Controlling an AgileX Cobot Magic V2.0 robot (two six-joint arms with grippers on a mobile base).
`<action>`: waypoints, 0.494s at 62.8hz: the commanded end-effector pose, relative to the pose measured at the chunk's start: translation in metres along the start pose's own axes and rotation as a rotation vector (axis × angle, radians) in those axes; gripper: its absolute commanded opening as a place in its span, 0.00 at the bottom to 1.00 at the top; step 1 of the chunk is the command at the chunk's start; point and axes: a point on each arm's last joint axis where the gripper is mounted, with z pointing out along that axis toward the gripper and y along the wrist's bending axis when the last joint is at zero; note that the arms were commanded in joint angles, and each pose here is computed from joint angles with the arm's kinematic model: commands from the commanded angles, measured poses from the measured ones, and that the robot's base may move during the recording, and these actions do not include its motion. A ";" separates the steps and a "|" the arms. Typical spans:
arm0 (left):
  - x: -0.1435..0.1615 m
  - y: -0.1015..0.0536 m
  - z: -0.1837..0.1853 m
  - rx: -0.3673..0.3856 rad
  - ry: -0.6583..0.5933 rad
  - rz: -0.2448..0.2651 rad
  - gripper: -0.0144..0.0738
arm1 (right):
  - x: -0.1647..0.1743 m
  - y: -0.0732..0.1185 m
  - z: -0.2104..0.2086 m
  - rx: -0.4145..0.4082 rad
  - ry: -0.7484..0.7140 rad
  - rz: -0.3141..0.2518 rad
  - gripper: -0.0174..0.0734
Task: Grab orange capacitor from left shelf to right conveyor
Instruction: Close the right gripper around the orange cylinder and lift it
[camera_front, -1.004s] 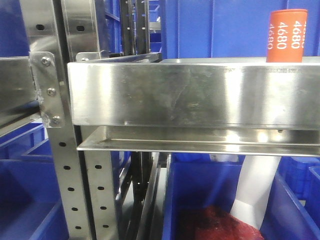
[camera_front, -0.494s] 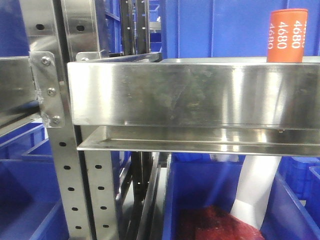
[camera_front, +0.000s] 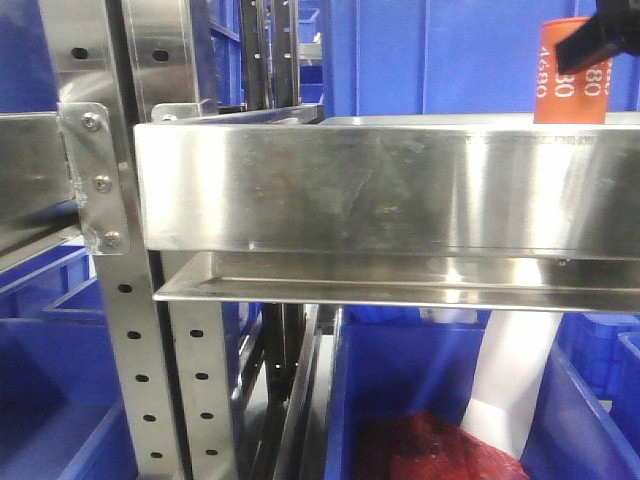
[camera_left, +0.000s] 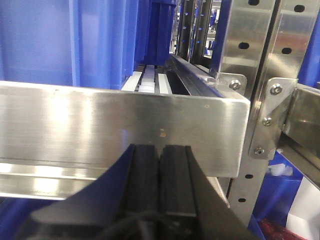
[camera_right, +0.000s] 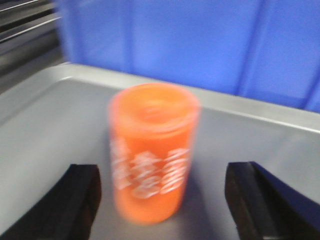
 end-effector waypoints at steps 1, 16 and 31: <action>-0.011 -0.001 -0.002 0.007 -0.114 0.001 0.04 | -0.024 -0.001 0.003 -0.006 -0.170 0.022 0.86; -0.011 -0.001 -0.002 0.007 -0.114 0.001 0.04 | -0.017 0.000 0.026 -0.026 -0.194 0.123 0.86; -0.011 -0.001 -0.002 0.007 -0.114 0.001 0.04 | -0.009 0.000 0.045 -0.034 -0.214 0.119 0.82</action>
